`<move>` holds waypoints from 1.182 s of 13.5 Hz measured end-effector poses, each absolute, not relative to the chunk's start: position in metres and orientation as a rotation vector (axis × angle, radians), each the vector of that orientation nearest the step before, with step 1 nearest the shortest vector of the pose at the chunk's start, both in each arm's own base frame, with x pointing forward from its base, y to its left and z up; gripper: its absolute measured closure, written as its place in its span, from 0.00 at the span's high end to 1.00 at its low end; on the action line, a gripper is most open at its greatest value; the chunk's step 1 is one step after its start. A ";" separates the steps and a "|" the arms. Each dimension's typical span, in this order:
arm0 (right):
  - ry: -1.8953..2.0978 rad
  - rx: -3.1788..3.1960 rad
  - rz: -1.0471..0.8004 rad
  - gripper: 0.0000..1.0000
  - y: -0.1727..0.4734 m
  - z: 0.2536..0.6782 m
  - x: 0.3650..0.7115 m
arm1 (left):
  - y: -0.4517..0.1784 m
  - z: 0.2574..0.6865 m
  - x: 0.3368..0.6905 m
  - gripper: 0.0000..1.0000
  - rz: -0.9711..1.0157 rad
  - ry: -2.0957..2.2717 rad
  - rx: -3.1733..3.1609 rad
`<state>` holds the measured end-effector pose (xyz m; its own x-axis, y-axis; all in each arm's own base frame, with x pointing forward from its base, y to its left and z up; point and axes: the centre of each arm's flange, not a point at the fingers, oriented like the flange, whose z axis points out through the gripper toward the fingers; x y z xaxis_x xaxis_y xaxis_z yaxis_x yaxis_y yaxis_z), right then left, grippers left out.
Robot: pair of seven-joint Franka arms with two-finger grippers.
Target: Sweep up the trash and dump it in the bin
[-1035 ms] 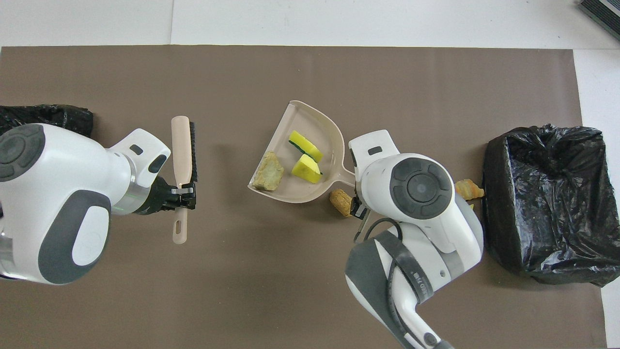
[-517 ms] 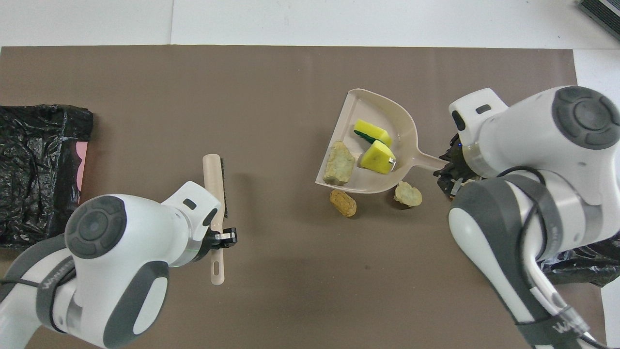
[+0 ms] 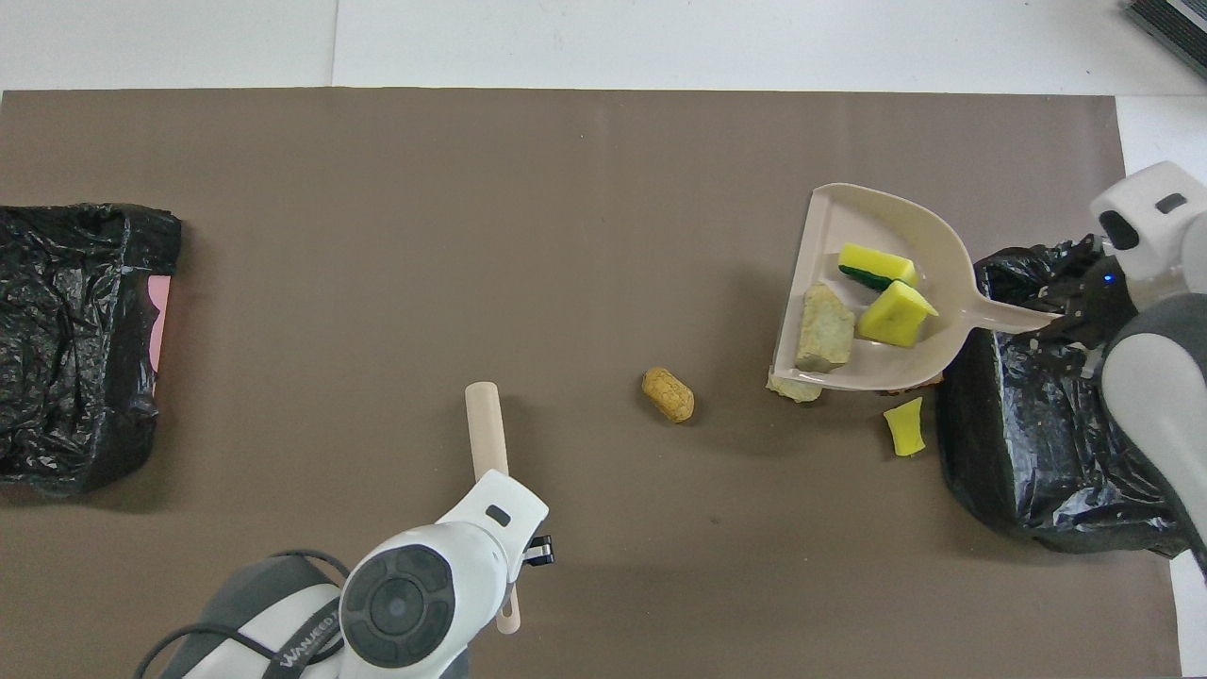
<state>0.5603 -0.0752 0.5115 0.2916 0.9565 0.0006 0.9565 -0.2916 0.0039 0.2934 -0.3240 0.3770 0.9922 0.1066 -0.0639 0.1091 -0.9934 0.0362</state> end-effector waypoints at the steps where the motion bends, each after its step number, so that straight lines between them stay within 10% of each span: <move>1: 1.880 2.506 -0.005 0.31 -0.093 0.512 0.558 | -0.328 0.371 0.281 0.26 -0.077 0.171 3.095; 16: 1.848 2.487 -0.058 0.31 -0.151 0.514 0.546 | -0.352 0.339 0.219 0.26 -0.114 0.114 3.001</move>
